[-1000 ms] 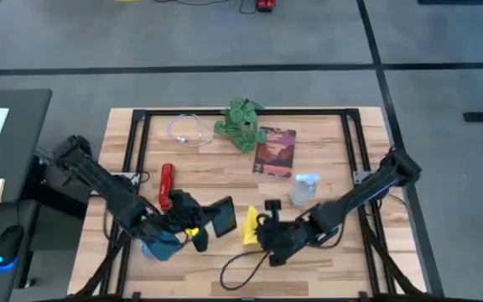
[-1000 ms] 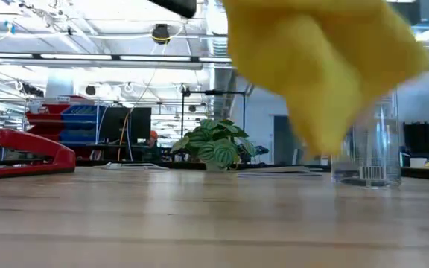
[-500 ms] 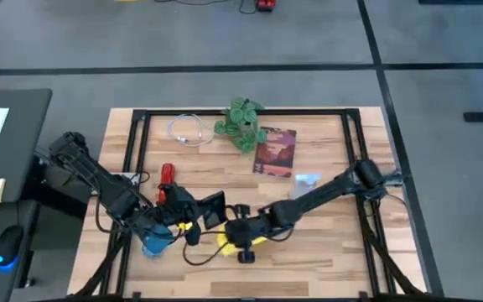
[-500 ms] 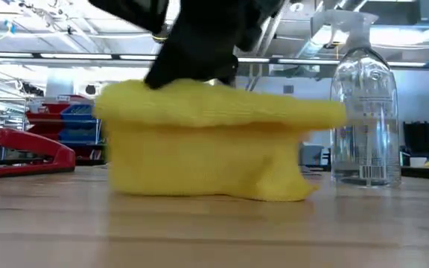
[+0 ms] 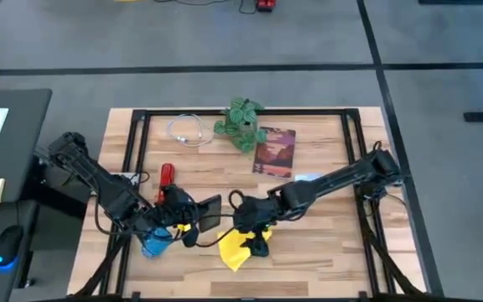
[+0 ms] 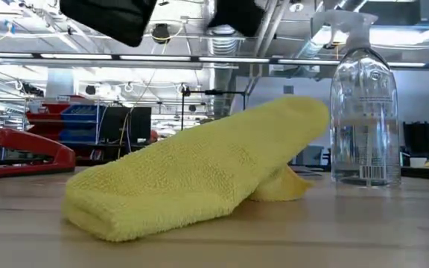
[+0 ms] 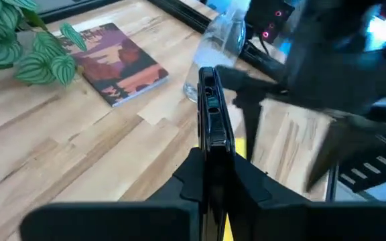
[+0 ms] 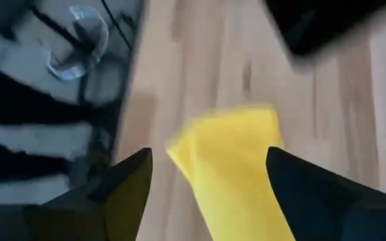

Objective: Apply microfiber cloth
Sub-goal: Wipe the front of the cellphone using the microfiber cloth, then spray the back of the cellphone using the spray cleaning bottle

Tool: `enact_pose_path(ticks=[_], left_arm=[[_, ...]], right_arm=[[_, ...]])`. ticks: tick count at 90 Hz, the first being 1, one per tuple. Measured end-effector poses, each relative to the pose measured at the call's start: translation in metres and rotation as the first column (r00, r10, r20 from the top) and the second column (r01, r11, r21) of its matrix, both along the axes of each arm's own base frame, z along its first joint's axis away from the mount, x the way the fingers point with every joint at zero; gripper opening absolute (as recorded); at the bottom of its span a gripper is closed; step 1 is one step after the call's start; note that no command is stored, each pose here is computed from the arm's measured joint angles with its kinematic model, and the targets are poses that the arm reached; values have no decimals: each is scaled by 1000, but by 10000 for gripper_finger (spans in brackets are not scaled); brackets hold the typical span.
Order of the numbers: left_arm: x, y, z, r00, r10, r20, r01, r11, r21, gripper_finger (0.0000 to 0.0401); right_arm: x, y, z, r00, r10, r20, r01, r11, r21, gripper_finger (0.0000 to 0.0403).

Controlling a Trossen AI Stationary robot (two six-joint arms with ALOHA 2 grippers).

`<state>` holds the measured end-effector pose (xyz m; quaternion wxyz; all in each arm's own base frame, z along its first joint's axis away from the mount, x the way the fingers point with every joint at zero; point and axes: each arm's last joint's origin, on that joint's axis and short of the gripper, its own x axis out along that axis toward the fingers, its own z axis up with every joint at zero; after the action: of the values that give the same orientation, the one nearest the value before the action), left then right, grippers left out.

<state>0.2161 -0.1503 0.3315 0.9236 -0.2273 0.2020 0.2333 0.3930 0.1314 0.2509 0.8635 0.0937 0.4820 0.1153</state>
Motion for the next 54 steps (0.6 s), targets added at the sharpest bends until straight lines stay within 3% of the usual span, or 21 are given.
enact_pose_path(ticks=[19, 31, 39, 54], left_arm=[[3, -2, -5, 1000, 27, 6, -27, 999, -21, 12], [9, -6, -12, 999, 37, -8, -37, 999, -26, 13], [12, -9, -16, 999, 42, -17, -42, 999, -32, 13], [17, -12, -24, 998, 45, -42, -48, 997, -63, 13]], right_arm=[[-30, 14, -67, 961, -57, -271, 60, 998, 3, 245], [-53, 28, -81, 898, 46, -438, 3, 994, 111, 226], [-58, 41, -72, 903, 94, -420, -28, 987, 161, 215], [-58, 49, -49, 965, 48, -258, -25, 995, 93, 197]])
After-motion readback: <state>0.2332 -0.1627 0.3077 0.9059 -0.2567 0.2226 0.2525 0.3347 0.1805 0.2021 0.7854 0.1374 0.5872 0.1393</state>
